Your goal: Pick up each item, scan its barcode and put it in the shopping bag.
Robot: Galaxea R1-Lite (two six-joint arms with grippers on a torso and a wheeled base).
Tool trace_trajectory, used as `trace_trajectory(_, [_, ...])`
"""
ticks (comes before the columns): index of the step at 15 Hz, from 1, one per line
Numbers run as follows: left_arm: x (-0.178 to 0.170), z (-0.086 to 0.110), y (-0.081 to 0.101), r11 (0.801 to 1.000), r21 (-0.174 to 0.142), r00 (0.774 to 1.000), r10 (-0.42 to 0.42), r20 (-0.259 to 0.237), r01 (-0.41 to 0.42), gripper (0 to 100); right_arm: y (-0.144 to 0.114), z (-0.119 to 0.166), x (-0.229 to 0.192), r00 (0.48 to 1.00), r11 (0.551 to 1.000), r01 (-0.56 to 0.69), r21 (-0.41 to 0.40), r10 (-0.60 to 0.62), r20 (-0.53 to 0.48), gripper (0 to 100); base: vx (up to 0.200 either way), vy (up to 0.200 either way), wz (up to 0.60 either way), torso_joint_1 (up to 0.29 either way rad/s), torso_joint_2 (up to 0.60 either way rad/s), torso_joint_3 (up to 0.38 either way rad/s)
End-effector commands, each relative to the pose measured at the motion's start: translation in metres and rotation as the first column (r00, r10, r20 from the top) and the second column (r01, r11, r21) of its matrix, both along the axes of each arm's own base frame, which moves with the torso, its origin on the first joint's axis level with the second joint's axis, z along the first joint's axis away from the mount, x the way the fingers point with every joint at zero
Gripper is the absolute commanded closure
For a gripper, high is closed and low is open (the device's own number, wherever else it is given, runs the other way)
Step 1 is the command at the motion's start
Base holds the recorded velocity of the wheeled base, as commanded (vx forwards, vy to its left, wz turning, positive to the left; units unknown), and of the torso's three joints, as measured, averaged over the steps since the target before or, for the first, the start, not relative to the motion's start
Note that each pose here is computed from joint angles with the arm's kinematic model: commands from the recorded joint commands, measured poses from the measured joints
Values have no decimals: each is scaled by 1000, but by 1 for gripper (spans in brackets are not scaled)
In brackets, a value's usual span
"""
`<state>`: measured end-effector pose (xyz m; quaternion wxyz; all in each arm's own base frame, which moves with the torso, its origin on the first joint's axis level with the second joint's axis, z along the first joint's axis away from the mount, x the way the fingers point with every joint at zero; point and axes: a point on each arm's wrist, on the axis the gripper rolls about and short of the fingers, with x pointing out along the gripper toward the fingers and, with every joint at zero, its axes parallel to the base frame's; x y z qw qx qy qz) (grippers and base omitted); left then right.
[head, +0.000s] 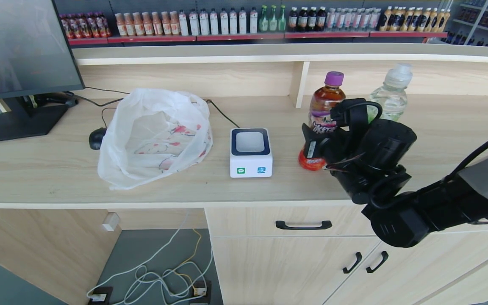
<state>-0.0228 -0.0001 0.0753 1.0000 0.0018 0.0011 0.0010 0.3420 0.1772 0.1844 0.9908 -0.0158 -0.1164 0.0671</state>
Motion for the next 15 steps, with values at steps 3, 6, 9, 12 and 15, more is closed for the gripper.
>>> trace_trajectory(3, [0, 0, 0, 1000, -1, 1000, 1, 1, -1, 0, -1, 7, -4, 1000, 1000, -1, 9, 1, 16, 100, 0, 0, 0, 0, 0, 0])
trace_trajectory(6, [0, 0, 0, 1000, -1, 1000, 1, 1, -1, 0, -7, 23, -16, 999, 1000, -7, 28, 5, 50, 100, 0, 0, 0, 0, 0, 0])
trace_trajectory(9, [0, 0, 0, 1000, -1, 1000, 1, 1, -1, 0, -19, 39, -38, 997, 999, -8, 42, 5, 73, 100, 0, 0, 0, 0, 0, 0])
trace_trajectory(12, [0, 0, 0, 1000, -1, 1000, 0, 1, 0, 0, -30, 55, -60, 994, 998, -13, 59, 6, 105, 100, 0, 0, 0, 0, 0, 0])
trace_trajectory(15, [0, 0, 0, 1000, 1, 1000, 0, 1, 0, 0, -33, 63, -94, 992, 996, -61, 65, 53, 114, 100, 0, 0, 0, 0, 0, 0])
